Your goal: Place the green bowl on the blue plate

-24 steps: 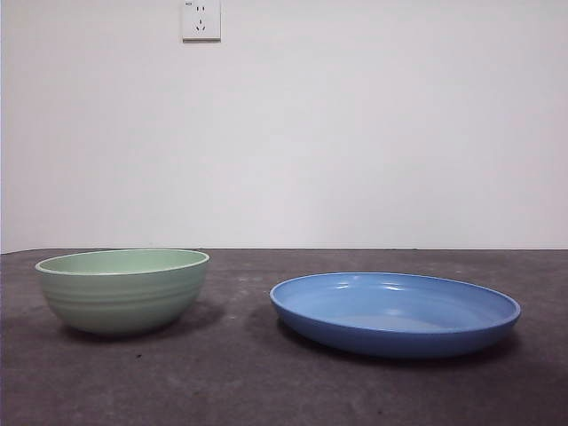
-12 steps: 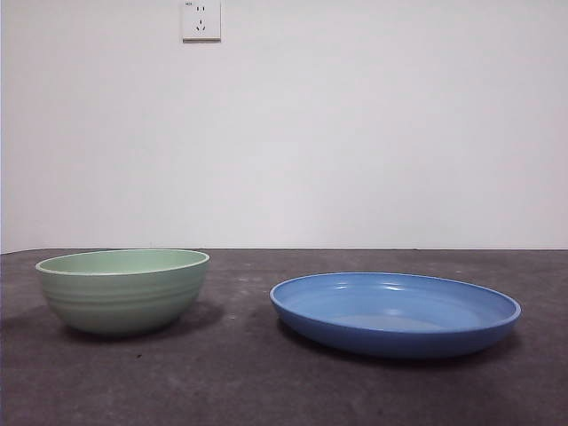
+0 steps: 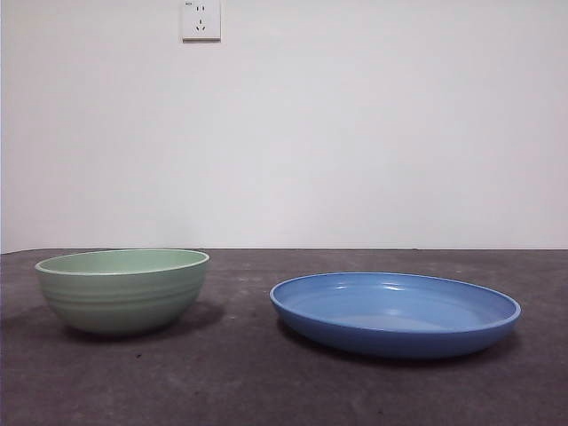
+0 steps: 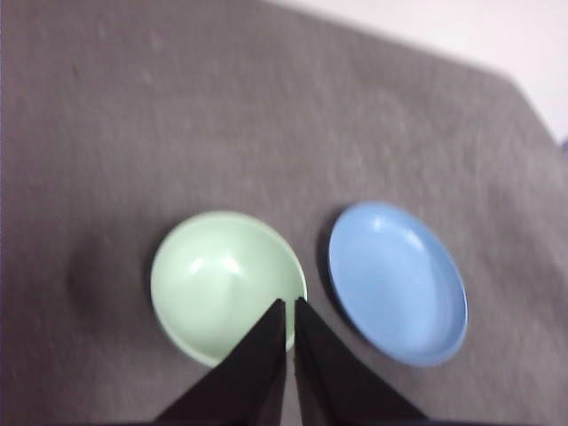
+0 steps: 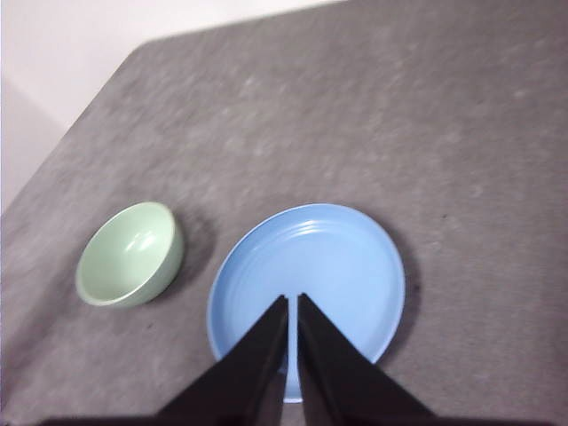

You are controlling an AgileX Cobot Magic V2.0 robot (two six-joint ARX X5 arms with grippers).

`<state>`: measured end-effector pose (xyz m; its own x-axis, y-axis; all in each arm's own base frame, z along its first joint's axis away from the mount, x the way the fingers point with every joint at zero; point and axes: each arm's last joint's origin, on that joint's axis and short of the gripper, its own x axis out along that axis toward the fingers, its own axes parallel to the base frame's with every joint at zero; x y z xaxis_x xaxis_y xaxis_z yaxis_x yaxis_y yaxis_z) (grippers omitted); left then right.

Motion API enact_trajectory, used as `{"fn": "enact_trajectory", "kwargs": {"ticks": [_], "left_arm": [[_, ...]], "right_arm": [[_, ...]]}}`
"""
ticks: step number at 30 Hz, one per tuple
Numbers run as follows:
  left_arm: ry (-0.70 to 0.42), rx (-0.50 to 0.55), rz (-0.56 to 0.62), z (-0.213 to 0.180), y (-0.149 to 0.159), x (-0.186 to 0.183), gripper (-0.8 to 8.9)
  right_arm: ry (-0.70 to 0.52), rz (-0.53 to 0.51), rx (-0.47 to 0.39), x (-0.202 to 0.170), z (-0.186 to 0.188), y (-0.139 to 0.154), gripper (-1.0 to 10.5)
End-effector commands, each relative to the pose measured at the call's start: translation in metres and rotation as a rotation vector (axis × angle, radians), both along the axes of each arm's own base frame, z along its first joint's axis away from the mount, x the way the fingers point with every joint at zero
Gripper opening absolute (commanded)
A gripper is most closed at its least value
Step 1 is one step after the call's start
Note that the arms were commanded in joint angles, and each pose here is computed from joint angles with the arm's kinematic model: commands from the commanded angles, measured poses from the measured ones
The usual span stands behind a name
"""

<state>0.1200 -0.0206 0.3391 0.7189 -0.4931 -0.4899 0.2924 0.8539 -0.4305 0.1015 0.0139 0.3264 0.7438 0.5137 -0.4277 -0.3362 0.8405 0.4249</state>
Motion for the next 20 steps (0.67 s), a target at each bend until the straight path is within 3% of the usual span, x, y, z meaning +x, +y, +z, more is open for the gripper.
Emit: {"fn": "enact_trajectory", "kwargs": {"ticks": [1,8,17,20], "left_arm": [[0.018,0.039,-0.078,0.004,-0.002,0.008,0.16],[0.028,0.067,-0.123,0.0,-0.003,0.024,0.19],[0.017,0.067,-0.122,0.0,-0.003,0.024,0.36],[0.023,0.067,-0.122,0.0,-0.003,0.024,1.56]], "right_arm": [[0.008,0.053,-0.025,0.009,0.009,0.001,0.1],[0.1,0.055,-0.024,0.027,0.006,0.001,0.1],[0.109,0.053,-0.024,0.029,0.005,0.001,0.1],[0.112,0.053,-0.025,0.029,0.005,0.001,1.0]]}}
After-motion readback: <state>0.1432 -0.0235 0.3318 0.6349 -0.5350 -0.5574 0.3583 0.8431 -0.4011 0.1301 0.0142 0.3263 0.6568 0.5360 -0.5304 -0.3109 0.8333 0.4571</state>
